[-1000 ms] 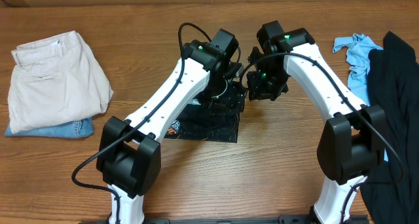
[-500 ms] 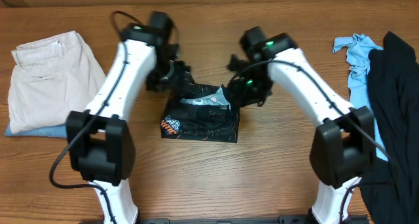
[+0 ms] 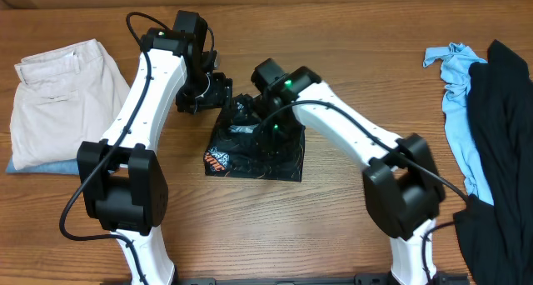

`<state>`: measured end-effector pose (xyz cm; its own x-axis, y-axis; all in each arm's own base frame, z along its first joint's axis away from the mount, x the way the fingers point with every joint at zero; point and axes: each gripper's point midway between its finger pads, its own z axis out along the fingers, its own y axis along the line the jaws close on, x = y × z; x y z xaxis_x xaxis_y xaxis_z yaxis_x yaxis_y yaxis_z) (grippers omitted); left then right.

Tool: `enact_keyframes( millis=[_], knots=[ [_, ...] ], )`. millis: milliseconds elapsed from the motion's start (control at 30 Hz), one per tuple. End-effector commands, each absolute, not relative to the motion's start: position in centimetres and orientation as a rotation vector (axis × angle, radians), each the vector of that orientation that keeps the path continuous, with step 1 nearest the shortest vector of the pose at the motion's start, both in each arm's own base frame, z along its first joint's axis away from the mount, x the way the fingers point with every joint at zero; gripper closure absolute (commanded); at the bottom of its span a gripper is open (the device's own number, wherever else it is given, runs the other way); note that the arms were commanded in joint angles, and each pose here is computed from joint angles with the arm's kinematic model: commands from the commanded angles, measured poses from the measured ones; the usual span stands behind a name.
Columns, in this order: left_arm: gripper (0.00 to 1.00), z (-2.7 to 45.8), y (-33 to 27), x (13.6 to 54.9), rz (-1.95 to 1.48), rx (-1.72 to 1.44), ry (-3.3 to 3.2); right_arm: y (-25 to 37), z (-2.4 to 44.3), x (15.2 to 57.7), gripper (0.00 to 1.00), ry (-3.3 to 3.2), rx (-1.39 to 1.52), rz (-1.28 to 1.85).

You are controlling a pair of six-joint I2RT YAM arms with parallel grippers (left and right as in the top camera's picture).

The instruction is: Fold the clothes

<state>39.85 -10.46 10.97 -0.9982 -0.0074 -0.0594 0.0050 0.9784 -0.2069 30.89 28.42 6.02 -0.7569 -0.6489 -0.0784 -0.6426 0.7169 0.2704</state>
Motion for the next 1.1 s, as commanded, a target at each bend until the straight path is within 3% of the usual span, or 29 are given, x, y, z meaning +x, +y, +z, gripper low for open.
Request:
enact_keyframes(
  millis=[0,33,167,300,367,500,800,1067],
  knots=[
    [0.24,10.9,-9.7,40.5,-0.245,0.023,3.054,28.6,3.9,31.3,0.65,-2.885,1.075,-0.414],
    [0.24,10.9,-9.6,40.5,-0.240,0.022,3.053,28.7,3.6,31.4,0.77,-2.891,1.055,-0.414],
    [0.25,10.9,-9.6,40.6,-0.241,0.023,3.050,27.3,3.8,30.9,0.96,-2.894,0.893,-0.348],
    [0.26,10.9,-9.7,40.7,-0.242,0.022,3.048,22.9,5.0,27.3,0.95,-2.765,0.543,-0.196],
    [0.26,10.9,-9.6,40.7,-0.242,0.022,3.045,21.6,4.9,26.3,0.85,-2.717,0.502,-0.164],
    [0.26,10.8,-9.6,40.3,-0.239,0.022,3.064,20.9,4.1,25.6,0.77,-2.690,0.480,-0.143],
    [0.25,10.8,-9.2,40.0,-0.203,0.020,3.077,18.6,2.9,27.9,0.76,-2.811,0.424,0.092],
    [0.25,10.8,-9.1,40.0,-0.200,0.036,3.075,19.9,7.4,30.5,0.67,-2.965,0.404,0.035]
  ],
)
